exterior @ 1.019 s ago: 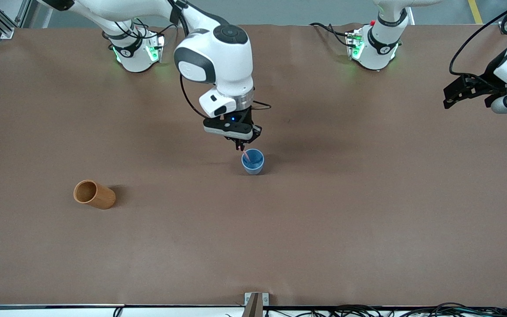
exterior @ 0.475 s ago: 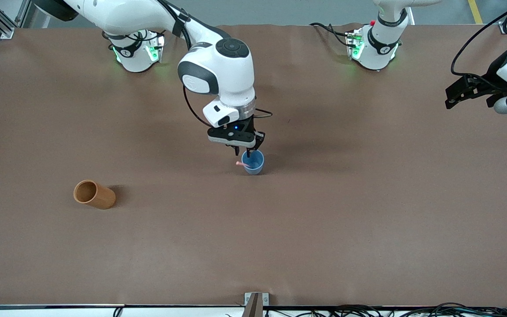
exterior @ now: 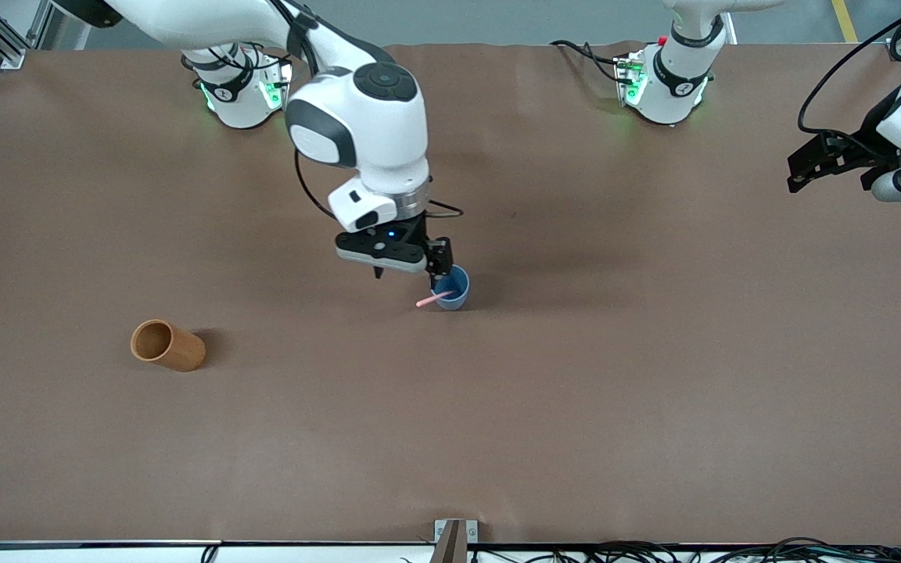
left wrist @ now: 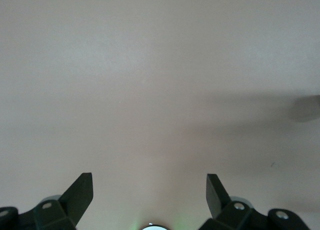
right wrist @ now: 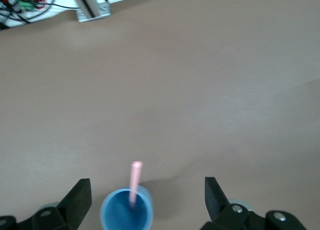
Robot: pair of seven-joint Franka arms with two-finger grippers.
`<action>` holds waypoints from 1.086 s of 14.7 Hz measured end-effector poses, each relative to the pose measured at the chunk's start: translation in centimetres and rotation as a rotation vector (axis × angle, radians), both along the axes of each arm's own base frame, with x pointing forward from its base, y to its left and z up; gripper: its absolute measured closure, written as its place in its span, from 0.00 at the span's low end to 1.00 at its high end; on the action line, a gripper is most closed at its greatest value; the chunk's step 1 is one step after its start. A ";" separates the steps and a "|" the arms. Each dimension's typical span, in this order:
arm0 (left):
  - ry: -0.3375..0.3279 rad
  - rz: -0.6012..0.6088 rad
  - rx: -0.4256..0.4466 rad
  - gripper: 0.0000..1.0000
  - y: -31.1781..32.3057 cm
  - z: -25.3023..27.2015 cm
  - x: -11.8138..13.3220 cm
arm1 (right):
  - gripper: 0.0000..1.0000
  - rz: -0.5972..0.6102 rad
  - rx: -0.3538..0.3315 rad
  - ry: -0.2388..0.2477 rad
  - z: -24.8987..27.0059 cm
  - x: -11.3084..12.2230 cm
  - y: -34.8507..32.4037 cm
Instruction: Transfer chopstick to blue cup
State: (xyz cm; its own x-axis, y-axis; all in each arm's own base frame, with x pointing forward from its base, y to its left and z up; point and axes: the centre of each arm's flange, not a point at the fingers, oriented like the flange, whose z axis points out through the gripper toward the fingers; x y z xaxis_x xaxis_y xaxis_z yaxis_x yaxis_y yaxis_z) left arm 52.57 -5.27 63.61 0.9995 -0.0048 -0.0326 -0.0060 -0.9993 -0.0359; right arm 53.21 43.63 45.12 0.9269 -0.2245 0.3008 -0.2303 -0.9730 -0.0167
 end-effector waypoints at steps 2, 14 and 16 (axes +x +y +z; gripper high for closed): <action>0.001 -0.001 0.000 0.00 0.0 0.0 0.0 | 0.00 0.015 -0.025 0.046 3.0 1.3 -3.9; 0.007 -0.014 0.000 0.00 0.0 -0.1 -0.1 | 0.00 0.073 -0.041 0.247 16.0 4.9 -35.9; 0.006 -0.015 0.000 0.00 0.0 -0.1 -0.1 | 0.00 0.074 -0.046 0.276 17.4 3.8 -38.2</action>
State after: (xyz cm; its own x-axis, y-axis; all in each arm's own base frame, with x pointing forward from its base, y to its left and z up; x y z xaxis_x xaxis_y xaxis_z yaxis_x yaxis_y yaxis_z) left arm 52.51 -5.30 63.54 0.9991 -0.0196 -0.0387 -0.0209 -0.9991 -0.0359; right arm 57.00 5.47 62.57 0.9885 -0.1451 0.0430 -0.1482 -0.9856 0.0817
